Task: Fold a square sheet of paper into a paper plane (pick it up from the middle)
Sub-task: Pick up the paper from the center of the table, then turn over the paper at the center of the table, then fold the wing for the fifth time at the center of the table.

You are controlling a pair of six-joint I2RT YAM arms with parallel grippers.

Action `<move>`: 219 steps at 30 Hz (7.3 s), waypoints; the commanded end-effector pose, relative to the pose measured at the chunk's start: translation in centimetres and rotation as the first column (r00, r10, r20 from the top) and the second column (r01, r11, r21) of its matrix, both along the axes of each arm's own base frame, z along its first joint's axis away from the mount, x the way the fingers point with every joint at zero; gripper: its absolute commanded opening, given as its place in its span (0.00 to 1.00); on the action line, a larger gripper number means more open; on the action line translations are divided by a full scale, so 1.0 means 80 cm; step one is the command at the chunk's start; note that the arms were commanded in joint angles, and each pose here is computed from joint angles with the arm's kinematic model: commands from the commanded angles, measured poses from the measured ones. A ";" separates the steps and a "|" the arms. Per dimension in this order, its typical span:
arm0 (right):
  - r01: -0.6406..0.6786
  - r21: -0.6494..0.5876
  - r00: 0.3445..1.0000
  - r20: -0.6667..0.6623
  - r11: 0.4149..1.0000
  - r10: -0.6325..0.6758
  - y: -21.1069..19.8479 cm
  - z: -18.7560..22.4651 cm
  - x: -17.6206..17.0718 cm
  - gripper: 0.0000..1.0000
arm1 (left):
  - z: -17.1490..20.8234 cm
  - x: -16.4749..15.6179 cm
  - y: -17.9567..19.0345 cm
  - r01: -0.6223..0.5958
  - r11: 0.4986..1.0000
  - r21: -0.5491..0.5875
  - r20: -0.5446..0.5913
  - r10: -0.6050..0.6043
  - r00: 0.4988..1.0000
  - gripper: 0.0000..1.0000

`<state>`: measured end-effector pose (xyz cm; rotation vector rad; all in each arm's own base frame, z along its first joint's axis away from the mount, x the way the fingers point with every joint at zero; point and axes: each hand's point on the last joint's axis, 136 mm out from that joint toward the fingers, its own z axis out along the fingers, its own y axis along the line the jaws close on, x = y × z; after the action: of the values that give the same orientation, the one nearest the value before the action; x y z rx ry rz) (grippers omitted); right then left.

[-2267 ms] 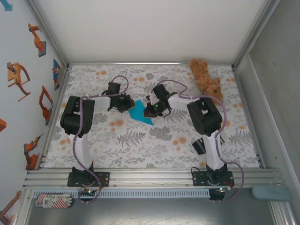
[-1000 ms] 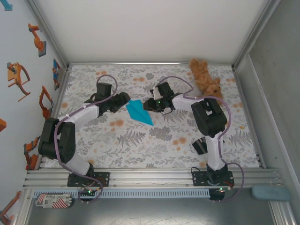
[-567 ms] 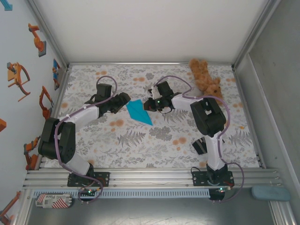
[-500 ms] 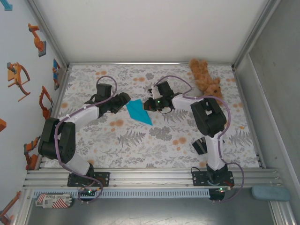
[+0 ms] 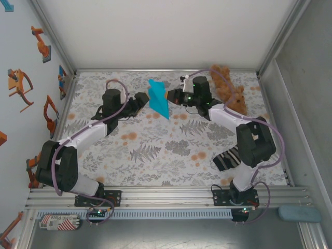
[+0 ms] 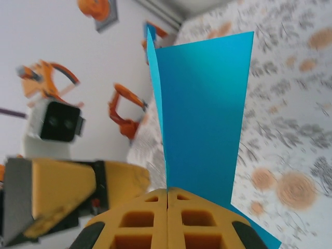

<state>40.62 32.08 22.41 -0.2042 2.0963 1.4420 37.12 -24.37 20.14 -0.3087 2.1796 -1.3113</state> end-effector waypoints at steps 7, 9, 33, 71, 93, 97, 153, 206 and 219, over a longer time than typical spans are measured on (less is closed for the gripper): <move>-0.011 0.246 1.000 0.008 0.969 0.010 -0.009 0.084 -0.006 0.00 | 0.097 -0.006 -0.071 0.194 0.960 -0.200 0.234 -0.146 0.961 0.71; -0.015 0.252 1.000 0.008 0.968 0.013 -0.010 0.087 -0.007 0.00 | 0.099 -0.005 -0.075 0.202 0.956 -0.215 0.250 -0.146 0.957 0.65; -0.020 0.338 1.000 -0.012 0.941 0.025 -0.019 0.114 -0.013 0.00 | 0.106 -0.011 -0.095 0.273 0.940 -0.205 0.304 -0.204 0.930 0.32; 0.442 -0.473 0.890 0.129 0.762 -0.437 -0.205 -0.006 -0.002 0.54 | -0.047 0.002 0.057 0.061 0.336 0.940 -0.042 -0.063 0.997 0.08; 0.547 -0.546 0.795 0.100 0.635 -0.599 -0.257 -0.043 -0.007 0.51 | -0.182 0.043 0.028 0.156 -0.337 0.929 -0.189 -0.069 0.979 0.10; 0.536 -0.549 0.793 0.067 0.641 -0.605 -0.255 -0.053 -0.007 0.50 | -0.196 0.038 0.016 0.173 -0.326 0.929 -0.208 -0.075 0.975 0.14; 0.405 -0.462 0.829 -0.178 0.789 -0.530 -0.205 -0.107 -0.007 0.48 | -0.221 0.027 -0.001 0.212 0.761 0.613 -0.358 0.029 0.933 0.74; 0.029 -0.446 0.766 -0.565 0.895 -0.306 -0.087 -0.272 -0.066 0.10 | -0.224 -0.012 -0.122 0.213 0.920 0.330 -0.495 -0.024 0.868 0.34; 0.169 -0.402 0.840 -0.419 0.900 -0.345 -0.116 -0.192 -0.044 0.30 | -0.262 -0.029 -0.101 0.206 0.922 0.328 -0.569 0.019 0.822 0.31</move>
<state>37.32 24.16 7.19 0.3135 2.6666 1.0665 36.38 -34.02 2.10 -0.4080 2.8404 -0.9404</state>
